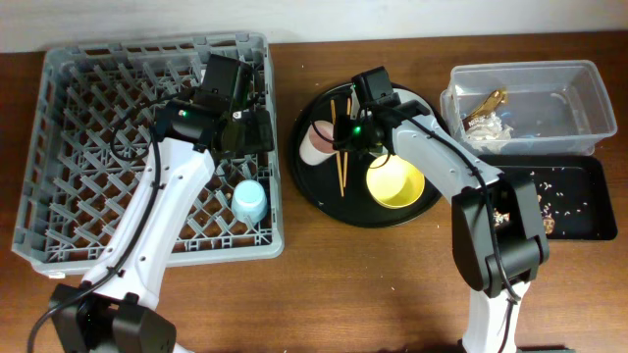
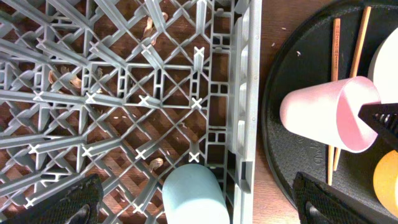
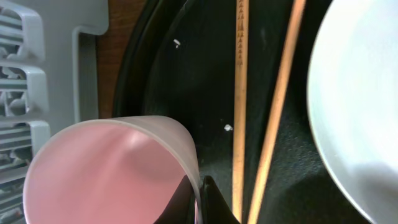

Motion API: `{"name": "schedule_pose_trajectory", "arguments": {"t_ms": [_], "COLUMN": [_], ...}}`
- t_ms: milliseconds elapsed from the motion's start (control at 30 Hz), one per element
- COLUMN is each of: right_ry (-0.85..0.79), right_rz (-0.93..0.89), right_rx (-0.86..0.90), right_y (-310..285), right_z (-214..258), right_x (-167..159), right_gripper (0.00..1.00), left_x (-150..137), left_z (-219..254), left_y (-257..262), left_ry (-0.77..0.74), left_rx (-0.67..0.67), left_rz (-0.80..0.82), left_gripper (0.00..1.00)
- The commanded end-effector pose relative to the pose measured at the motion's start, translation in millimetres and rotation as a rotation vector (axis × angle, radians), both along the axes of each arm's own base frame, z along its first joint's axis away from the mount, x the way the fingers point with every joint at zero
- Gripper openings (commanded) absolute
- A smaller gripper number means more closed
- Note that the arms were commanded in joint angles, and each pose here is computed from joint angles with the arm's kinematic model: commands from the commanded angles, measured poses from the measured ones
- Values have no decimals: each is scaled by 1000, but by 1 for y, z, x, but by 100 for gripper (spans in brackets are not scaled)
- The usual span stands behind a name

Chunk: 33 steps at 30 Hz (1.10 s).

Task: Sort waste into correct bins and load items into the dishwasher rack

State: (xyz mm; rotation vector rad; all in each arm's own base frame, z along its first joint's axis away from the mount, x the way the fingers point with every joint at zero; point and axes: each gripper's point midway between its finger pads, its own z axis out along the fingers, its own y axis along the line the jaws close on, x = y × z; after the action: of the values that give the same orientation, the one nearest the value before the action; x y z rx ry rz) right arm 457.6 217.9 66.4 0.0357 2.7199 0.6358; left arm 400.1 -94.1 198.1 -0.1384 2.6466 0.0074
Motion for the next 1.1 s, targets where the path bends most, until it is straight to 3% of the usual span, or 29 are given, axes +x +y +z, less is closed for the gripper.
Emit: {"name": "schedule_pose_trajectory", "arguments": {"t_ms": [0, 100, 133, 267, 367, 533, 767, 833, 900, 967, 1067], "right_ry": [0, -86, -91, -111, -184, -258, -221, -188, -189, -169, -149], "right_rz": [56, 168, 192, 335, 508, 609, 579, 523, 499, 488, 477], "right_rx": [188, 450, 513, 688, 851, 905, 858, 828, 804, 800, 797], "right_y": [7, -12, -17, -4, 8, 32, 66, 67, 68, 67, 66], "right_z": [40, 133, 149, 178, 217, 246, 222, 209, 203, 200, 197], "right_x": [-4, -19, -25, -40, -53, -56, -54, -48, -44, -45, -46], "right_gripper": [4, 4, 4, 4, 4, 4, 4, 4, 4, 4, 4], "left_x": [-2, -8, -8, -17, -42, -36, -35, -35, -35, -33, -28], "left_z": [2, 9, 28, 93, 136, 111, 111, 111, 111, 111, 111], "left_y": [-9, -36, -50, -69, -77, -95, -94, -94, -93, -90, -80], "left_ry": [14, 75, 67, -10, -42, 31, 29, 29, 29, 21, 2], "left_rx": [-66, -373, -587, -1026, -1394, -1417, -1418, -1418, -1418, -1417, -1412], "left_rz": [-27, -148, -255, -504, -792, -797, -792, -792, -791, -783, -761], "left_gripper": [97, 98, 99, 99, 99, 99, 96, 90, 75, 50, 39]}}
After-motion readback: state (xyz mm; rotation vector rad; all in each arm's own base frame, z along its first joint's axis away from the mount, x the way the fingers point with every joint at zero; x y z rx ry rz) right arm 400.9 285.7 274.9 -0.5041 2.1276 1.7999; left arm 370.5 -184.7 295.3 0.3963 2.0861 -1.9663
